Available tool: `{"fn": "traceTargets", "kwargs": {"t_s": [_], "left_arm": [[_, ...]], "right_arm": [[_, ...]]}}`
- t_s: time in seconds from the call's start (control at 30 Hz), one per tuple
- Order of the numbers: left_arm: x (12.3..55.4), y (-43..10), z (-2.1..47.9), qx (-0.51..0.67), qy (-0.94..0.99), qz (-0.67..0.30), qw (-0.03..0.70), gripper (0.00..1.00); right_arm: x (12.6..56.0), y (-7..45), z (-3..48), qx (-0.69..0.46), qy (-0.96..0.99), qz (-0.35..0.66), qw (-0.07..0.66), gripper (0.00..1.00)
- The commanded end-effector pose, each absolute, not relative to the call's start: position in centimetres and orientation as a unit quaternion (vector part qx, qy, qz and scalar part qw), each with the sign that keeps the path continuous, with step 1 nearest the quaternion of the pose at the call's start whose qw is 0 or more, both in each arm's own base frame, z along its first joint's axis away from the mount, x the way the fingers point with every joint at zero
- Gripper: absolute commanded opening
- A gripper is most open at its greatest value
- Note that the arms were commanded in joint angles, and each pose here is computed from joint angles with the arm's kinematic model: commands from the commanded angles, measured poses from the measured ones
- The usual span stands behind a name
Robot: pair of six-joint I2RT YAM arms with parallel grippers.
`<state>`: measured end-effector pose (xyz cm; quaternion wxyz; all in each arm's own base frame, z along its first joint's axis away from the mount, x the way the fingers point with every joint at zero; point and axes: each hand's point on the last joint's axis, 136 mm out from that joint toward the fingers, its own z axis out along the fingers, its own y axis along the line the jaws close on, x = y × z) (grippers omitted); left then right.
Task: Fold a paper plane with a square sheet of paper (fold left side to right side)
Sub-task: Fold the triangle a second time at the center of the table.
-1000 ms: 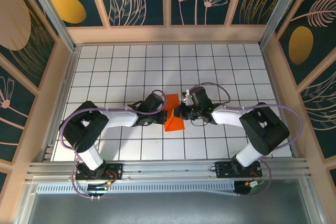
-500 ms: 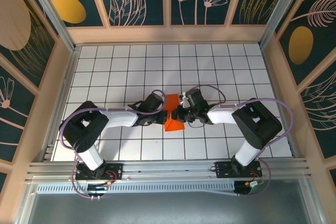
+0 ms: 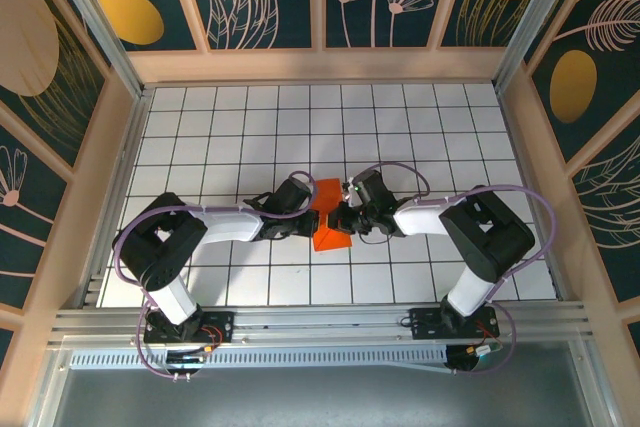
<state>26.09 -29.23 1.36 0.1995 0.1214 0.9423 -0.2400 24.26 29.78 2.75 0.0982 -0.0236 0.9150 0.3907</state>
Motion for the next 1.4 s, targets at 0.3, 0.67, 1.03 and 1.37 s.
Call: {"fn": "traceTargets", "kwargs": {"t_s": [0.3,0.67,1.03,1.37], "left_arm": [[25.4,-28.2,-0.5,0.126,0.952,-0.217,0.174,0.00],[25.9,-28.4,0.4,0.121,0.950,-0.219,0.186,0.01],[27.8,-28.1,5.7,0.098,0.938,-0.220,0.250,0.26],[26.4,-27.4,9.8,0.092,0.921,-0.260,0.276,0.28]], "right_arm": [[24.2,29.2,1.4,-0.024,0.928,0.359,0.095,0.00],[23.5,28.4,0.2,-0.017,0.935,0.344,0.081,0.00],[23.0,28.0,-0.4,-0.011,0.938,0.338,0.073,0.00],[23.1,28.3,-0.1,-0.013,0.937,0.340,0.076,0.00]]}}
